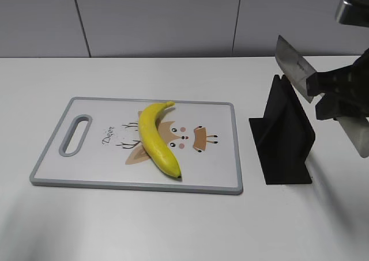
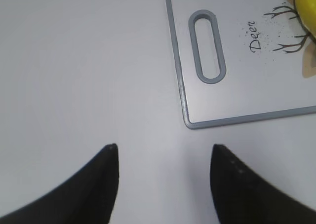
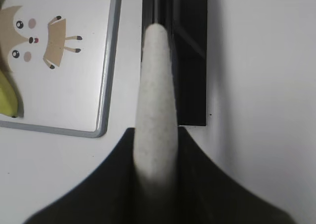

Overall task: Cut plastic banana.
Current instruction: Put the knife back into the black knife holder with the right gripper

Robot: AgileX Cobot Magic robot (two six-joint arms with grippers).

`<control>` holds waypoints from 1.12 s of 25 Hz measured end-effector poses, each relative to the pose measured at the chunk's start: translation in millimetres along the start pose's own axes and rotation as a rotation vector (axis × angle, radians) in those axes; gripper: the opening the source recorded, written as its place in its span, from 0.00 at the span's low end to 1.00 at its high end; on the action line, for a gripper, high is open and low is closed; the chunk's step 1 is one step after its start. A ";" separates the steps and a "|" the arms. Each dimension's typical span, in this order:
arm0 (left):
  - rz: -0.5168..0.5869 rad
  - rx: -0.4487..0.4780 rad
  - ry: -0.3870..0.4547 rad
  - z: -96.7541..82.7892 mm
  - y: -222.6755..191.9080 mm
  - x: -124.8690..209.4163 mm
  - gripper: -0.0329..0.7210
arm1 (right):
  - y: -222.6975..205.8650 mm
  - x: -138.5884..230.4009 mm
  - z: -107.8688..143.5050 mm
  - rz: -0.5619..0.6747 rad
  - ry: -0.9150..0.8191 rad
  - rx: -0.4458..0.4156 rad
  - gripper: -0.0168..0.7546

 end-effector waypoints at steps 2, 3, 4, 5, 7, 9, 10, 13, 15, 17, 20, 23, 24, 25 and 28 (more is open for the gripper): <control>0.000 0.000 0.001 -0.1 -0.4 0.3 0.81 | -2.9 0.8 -0.2 0.010 -0.003 0.004 0.25; -0.002 0.000 0.001 -0.1 -0.4 0.0 0.81 | -3.6 1.1 -0.4 0.012 -0.003 0.005 0.25; -0.004 0.000 0.001 -0.1 -0.2 -0.3 0.81 | -4.5 1.6 -0.7 0.015 -0.003 0.007 0.25; -0.005 0.000 0.002 -0.1 -0.2 -0.4 0.81 | -5.2 1.7 -0.8 0.017 -0.003 0.009 0.25; -0.008 0.000 0.002 0.0 -0.1 -0.7 0.81 | -7.4 2.1 -1.1 0.024 -0.004 0.012 0.25; -0.013 -0.001 0.002 0.0 -0.1 -1.4 0.81 | -10.0 2.7 -1.4 0.032 -0.004 0.017 0.25; -0.015 -0.001 0.002 0.0 -0.1 -1.7 0.81 | -12.1 3.1 -1.7 0.038 -0.004 0.022 0.25; -0.020 -0.001 0.002 0.1 -0.1 -2.4 0.81 | -19.9 4.9 -3.0 0.062 -0.004 0.037 0.25; -0.021 -0.001 0.002 0.1 -0.1 -2.5 0.81 | -25.4 6.3 -3.8 0.079 -0.006 0.047 0.25; -0.022 -0.001 0.003 0.1 -0.1 -2.7 0.81 | -30.5 7.8 -4.2 0.096 -0.012 0.054 0.25; -0.023 -0.002 0.004 0.1 -0.1 -2.8 0.81 | -37.1 10.6 -3.7 0.123 -0.031 0.056 0.25; -0.025 -0.002 0.004 0.2 -0.1 -3.1 0.81 | -42.6 13.5 -2.4 0.149 -0.056 0.051 0.25; -0.025 -0.002 0.004 0.2 -0.1 -3.1 0.81 | -43.7 14.0 -2.3 0.153 -0.060 0.052 0.25; -0.025 -0.002 0.004 0.2 -0.1 -3.1 0.81 | -43.8 14.1 -2.0 0.154 -0.061 0.050 0.25; -0.025 -0.002 0.004 0.2 -0.1 -3.1 0.81 | -43.8 14.2 -2.0 0.155 -0.062 0.050 0.25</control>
Point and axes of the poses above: a point on each arm's last joint axis where the gripper is mounted, y pointing back along that axis away from the gripper, z along the wrist's bending axis when the last joint is at zero, x = y × z, the point moved 5 cm from there along -y, pointing out along that axis toward the gripper, and after that the axes turned 9 degrees about -y, right-handed, at the moved point
